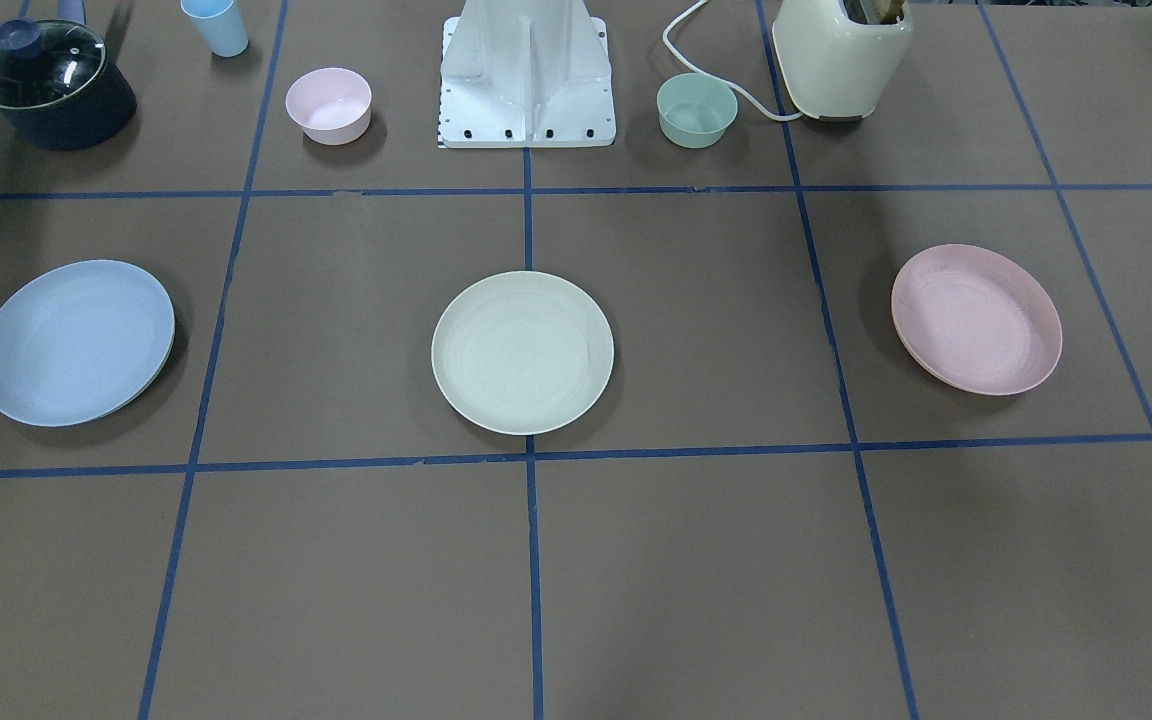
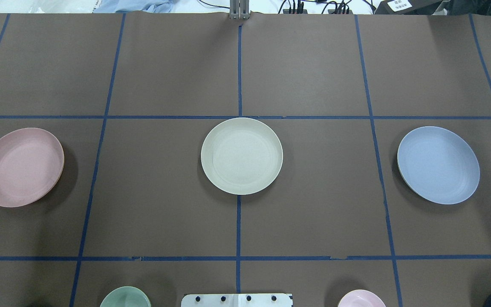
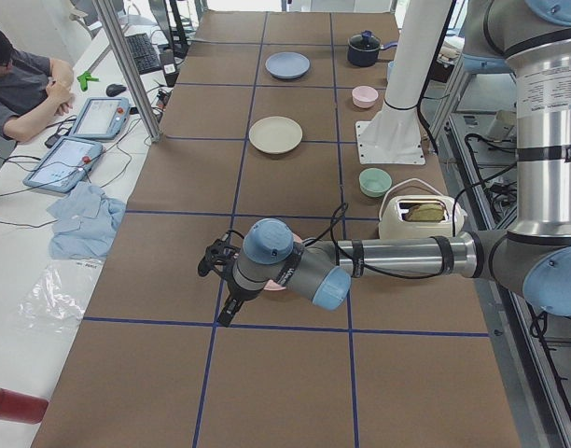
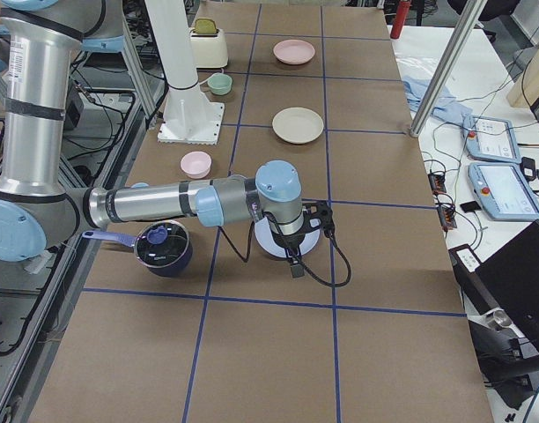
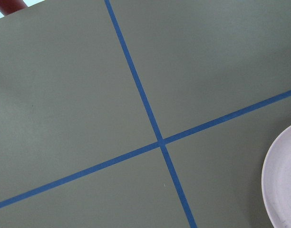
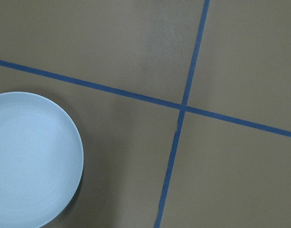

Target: Stack three plates with pink and blue

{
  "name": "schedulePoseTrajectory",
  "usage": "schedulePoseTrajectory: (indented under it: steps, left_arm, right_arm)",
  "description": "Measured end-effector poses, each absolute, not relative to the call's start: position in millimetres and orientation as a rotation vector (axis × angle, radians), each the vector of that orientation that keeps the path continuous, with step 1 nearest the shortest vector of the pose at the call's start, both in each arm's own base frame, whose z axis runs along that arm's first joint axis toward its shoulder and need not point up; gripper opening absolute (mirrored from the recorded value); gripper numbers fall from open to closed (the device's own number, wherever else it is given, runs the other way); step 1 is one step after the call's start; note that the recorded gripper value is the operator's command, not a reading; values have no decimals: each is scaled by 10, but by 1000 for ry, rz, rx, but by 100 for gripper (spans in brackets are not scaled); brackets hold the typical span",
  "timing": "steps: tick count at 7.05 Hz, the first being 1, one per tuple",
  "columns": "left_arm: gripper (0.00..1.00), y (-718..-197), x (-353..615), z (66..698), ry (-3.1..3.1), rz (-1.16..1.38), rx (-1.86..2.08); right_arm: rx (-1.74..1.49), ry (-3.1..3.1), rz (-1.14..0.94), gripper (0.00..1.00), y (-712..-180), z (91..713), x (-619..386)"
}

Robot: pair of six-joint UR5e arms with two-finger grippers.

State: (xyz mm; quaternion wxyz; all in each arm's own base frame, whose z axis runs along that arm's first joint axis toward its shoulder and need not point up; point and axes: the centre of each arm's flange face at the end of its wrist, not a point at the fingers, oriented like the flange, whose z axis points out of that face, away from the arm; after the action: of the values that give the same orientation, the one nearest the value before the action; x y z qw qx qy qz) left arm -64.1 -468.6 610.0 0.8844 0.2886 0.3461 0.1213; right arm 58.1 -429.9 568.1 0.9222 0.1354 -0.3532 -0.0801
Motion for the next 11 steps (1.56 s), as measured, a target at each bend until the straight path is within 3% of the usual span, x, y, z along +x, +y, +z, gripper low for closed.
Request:
schedulePoseTrajectory:
  steps: [3,6,11]
  left_arm:
    - [100,-5053,-606,5599,699,333,810]
    - [100,-5071,-135,5832,755,426,850]
    - [100,-4116,950,6596,943,240,667]
  right_arm:
    - [327,-732,-185,100,-4355,5792,570]
    - [348,-762,-200,100,-4405,5705,536]
    - [336,-773,-194,100,-4359,5750,526]
